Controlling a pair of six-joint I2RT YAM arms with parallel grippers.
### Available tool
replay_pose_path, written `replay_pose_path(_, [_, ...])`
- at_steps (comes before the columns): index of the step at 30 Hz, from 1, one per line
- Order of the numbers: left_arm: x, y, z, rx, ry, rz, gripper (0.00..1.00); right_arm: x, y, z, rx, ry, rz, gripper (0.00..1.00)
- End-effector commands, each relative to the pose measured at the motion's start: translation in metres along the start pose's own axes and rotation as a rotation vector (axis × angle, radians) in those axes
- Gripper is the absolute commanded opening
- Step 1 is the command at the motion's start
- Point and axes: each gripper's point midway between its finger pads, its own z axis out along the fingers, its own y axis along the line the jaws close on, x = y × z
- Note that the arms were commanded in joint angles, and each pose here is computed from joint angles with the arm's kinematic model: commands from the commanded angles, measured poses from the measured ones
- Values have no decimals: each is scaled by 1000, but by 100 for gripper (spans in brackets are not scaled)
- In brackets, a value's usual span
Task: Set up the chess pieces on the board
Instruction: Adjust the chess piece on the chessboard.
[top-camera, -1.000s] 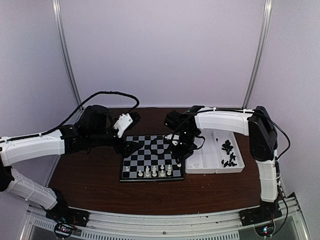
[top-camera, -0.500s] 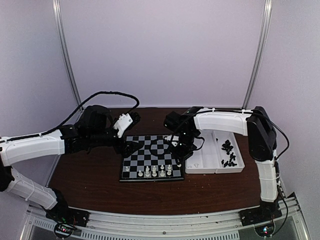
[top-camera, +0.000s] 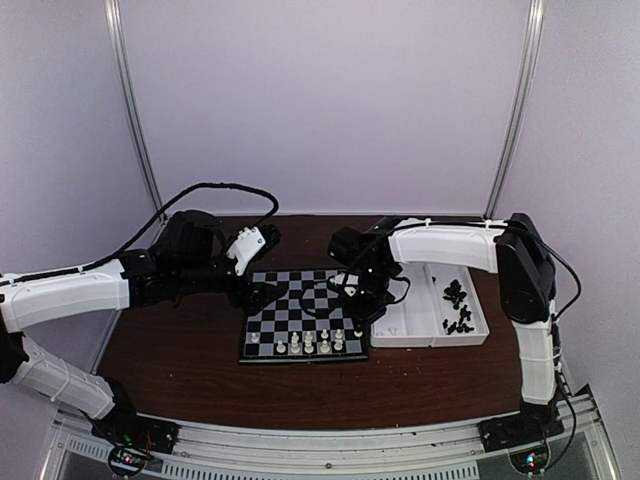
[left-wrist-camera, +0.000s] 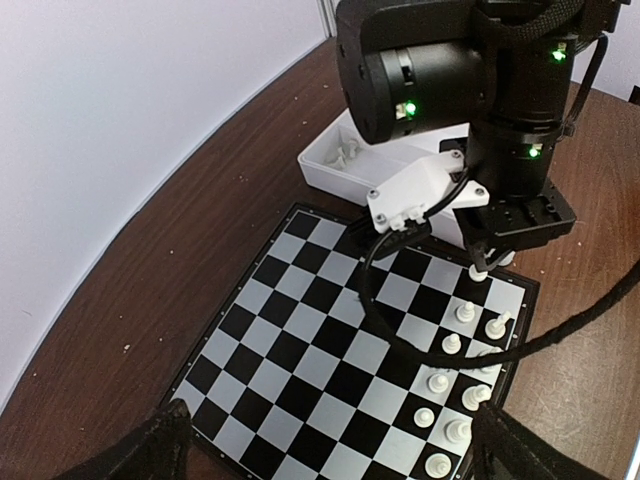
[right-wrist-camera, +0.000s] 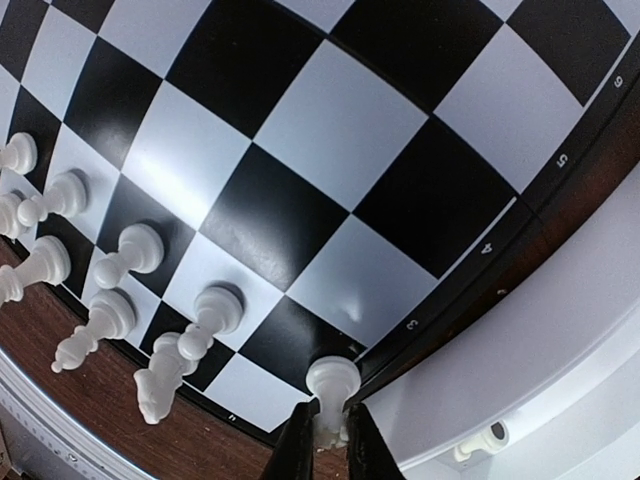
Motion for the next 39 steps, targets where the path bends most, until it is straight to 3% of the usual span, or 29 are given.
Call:
replay_pose_path(1, [-12, 1, -6, -7, -36, -4, 98, 7, 7, -7, 8, -11, -4, 12])
replay_pose_path(21, [-12, -1, -6, 2, -37, -7, 98, 18, 35, -3, -16, -3, -28, 12])
replay_pose_path(39, [-11, -1, -6, 3, -37, -10, 98, 26, 32, -1, 13, 14, -29, 14])
